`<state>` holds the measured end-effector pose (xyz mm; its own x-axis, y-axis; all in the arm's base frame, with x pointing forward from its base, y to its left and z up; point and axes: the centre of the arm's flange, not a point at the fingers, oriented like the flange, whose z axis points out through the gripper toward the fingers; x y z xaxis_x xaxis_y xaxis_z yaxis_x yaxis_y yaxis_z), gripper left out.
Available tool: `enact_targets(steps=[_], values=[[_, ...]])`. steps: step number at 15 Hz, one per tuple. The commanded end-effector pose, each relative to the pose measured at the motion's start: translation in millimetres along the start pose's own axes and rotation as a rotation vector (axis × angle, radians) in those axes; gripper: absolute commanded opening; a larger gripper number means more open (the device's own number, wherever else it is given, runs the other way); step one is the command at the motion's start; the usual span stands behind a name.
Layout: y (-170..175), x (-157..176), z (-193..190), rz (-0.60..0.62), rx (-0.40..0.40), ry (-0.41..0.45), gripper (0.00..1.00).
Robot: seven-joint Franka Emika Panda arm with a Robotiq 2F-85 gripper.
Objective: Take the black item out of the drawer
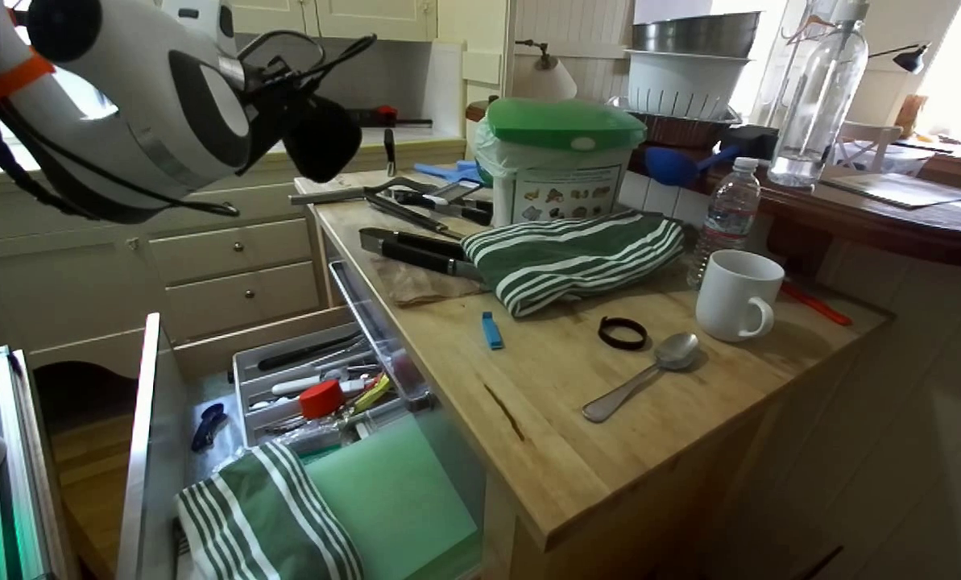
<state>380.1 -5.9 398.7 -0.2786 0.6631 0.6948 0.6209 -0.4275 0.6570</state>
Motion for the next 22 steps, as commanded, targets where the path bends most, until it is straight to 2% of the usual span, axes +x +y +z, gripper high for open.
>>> enact_targets(steps=[1,6,8,10,12,14,15,16,18,20,21,22], values=[[72,26,-18,0.034,-0.161,-0.123,0.07],[166,36,-58,0.101,-0.338,-0.369,0.07],[197,29,-74,0.116,-0.399,-0.486,0.07],[220,13,-87,0.146,-0.464,-0.599,0.07],[234,-13,-99,0.187,-0.494,-0.718,0.07],[239,-46,-100,0.246,-0.494,-0.828,0.07],[236,-60,-97,0.312,-0.444,-0.809,0.07],[201,-56,-91,0.223,-0.516,-0.785,0.3],[188,-87,-80,0.275,-0.475,-0.815,0.3],[183,-97,-73,0.29,-0.456,-0.824,0.3],[187,-94,-64,0.32,-0.414,-0.827,0.07],[195,-95,-57,0.353,-0.425,-0.87,0.07]])
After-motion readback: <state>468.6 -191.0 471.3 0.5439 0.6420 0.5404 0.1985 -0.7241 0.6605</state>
